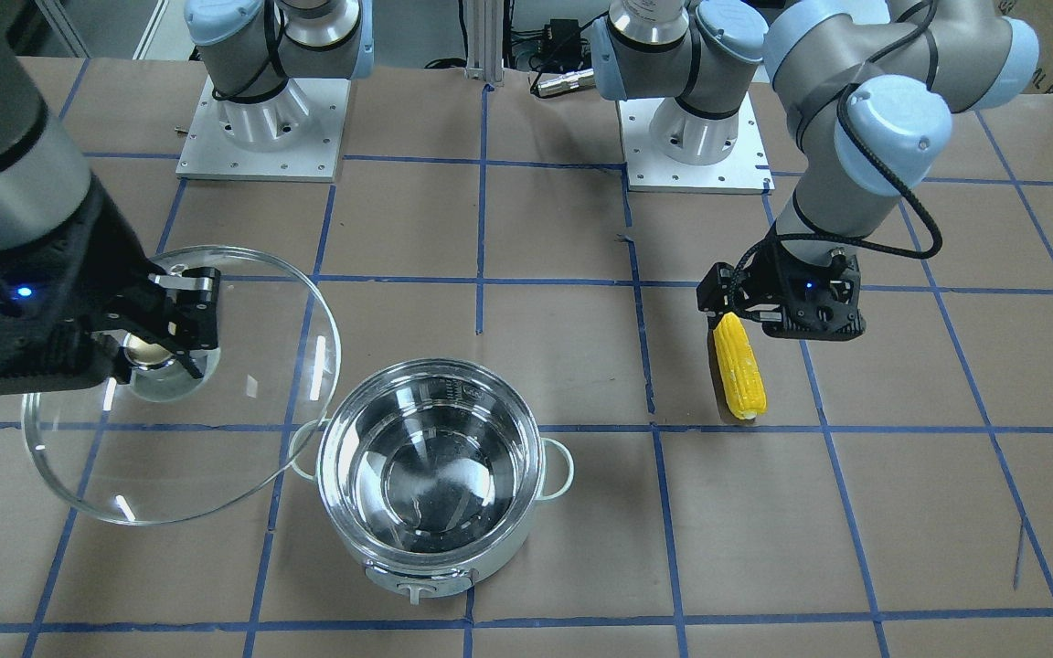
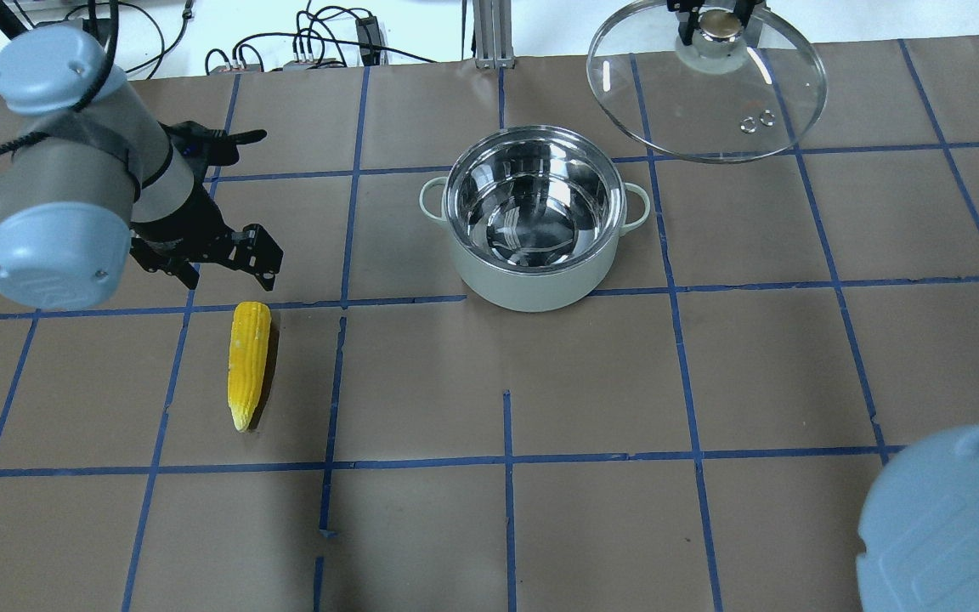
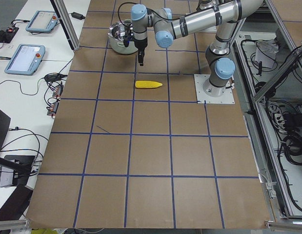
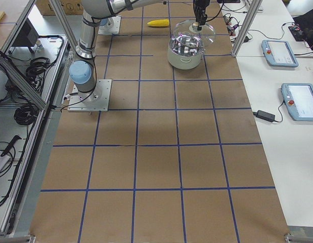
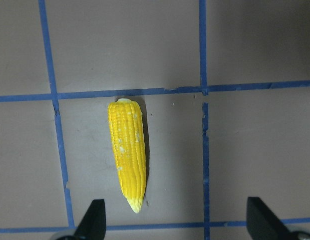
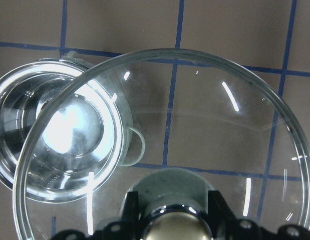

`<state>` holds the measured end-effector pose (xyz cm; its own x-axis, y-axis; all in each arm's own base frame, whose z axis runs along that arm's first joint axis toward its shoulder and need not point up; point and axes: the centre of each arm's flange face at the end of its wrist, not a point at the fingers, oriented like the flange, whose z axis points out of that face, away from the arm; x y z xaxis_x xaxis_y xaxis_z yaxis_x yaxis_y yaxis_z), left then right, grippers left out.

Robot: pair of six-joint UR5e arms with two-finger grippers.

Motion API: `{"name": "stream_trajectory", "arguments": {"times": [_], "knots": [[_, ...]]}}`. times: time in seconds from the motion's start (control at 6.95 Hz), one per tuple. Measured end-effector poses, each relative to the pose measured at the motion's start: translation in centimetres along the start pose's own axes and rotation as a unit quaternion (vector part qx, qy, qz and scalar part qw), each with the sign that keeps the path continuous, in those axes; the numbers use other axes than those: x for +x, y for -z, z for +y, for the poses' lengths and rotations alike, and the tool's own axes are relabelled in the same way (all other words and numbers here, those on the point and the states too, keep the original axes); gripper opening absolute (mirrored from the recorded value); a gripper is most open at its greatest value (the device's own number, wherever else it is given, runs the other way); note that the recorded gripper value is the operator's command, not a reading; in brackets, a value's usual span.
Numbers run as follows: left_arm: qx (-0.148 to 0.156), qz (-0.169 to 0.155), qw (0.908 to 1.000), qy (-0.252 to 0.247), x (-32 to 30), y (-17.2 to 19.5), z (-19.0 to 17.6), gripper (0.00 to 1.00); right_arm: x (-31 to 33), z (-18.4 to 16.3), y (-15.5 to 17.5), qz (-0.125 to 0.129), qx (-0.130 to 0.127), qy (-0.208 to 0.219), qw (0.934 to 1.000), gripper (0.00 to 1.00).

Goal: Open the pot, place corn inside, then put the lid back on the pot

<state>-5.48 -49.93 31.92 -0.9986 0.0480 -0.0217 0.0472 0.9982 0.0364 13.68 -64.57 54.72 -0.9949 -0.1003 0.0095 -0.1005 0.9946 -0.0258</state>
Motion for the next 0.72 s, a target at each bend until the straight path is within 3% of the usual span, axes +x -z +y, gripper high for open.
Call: {"name": "stream_trajectory", "arguments": {"times": [0.43, 0.72], "knots": [[-0.018, 0.006, 0.9997, -0.013, -3.2, -8.2, -0.5, 0.96, 4.5, -0.1, -0.2, -0.002, -0.009, -0.028, 0.9996, 0.09], [-0.018, 0.005, 0.9997, -0.014, -3.8, -11.0, -0.6, 0.92, 7.1, -0.3, -0.5, 0.0, -0.012, -0.046, 0.9989, 0.09]]}}
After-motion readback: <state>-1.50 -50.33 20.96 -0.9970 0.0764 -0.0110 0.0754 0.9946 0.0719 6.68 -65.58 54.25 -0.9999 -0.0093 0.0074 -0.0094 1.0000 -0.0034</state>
